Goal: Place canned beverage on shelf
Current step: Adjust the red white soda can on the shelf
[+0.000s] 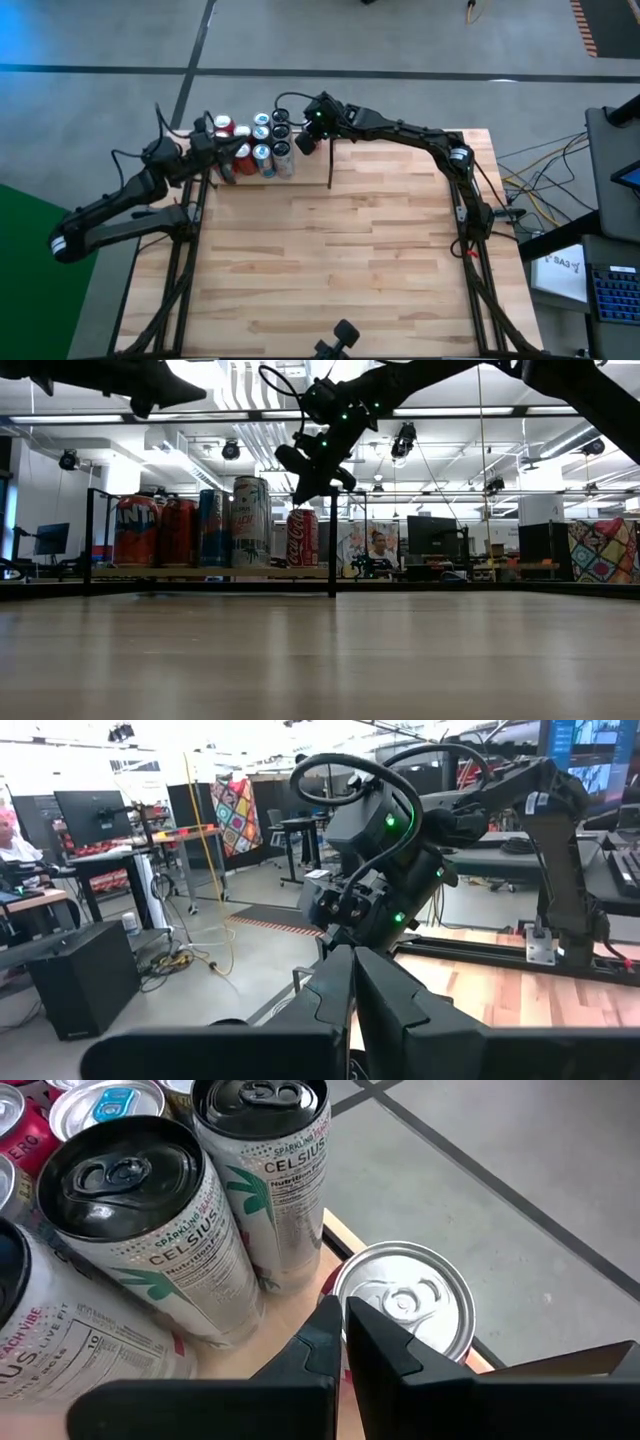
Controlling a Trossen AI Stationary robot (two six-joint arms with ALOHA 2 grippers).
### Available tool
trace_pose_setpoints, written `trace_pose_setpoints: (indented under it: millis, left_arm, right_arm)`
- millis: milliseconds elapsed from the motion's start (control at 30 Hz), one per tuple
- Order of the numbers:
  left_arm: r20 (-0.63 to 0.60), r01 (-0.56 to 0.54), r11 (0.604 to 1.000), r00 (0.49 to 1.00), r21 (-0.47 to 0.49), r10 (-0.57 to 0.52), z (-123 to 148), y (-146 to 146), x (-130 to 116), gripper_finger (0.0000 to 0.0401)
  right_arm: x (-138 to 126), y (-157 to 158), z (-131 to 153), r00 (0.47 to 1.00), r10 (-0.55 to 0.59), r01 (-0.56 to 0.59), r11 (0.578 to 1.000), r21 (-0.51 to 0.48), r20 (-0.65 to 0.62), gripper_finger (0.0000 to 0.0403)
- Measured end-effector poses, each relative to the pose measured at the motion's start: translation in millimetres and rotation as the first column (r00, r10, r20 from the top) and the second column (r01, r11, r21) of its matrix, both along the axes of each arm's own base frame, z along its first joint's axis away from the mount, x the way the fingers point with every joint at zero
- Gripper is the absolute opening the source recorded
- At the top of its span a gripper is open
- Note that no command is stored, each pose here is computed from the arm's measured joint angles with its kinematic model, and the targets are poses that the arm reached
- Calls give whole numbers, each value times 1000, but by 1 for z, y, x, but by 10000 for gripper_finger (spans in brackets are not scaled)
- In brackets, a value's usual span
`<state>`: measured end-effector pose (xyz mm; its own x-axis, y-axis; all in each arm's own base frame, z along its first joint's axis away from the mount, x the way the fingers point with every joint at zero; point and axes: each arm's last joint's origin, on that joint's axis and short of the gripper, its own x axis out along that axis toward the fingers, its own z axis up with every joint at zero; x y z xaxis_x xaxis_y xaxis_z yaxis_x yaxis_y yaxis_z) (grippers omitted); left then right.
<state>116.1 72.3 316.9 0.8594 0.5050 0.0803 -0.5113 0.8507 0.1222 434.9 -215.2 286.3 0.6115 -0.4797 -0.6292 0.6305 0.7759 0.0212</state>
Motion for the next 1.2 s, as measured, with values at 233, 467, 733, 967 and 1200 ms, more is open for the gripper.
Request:
trace_pose_setpoints:
  millis: [233, 467, 733, 967, 1200]
  left_arm:
    - [0, 0, 1000, 1000, 0, 0, -6, -1, -1, 0]
    - [0, -1, 1000, 1000, 0, 1, -6, -1, -1, 0]
    - [-3, -4, 1000, 1000, -2, 4, -7, -1, -1, 0]
    - [-4, -4, 1000, 1000, -2, 4, -7, 0, -1, 0]
    - [-6, -3, 1000, 1000, -3, 3, -7, 0, -1, 0]
  right_arm:
    - [0, 0, -10, 1000, -1, 1, 1000, 5, -7, 9]
    - [1, 1, -14, 999, 36, -37, 999, 40, 17, 9]
    - [1, 2, -15, 999, 50, -51, 997, 53, 18, 9]
    - [0, 2, -14, 998, 56, -56, 997, 46, 4, 9]
    - [-2, 3, -11, 998, 67, -67, 997, 34, -5, 9]
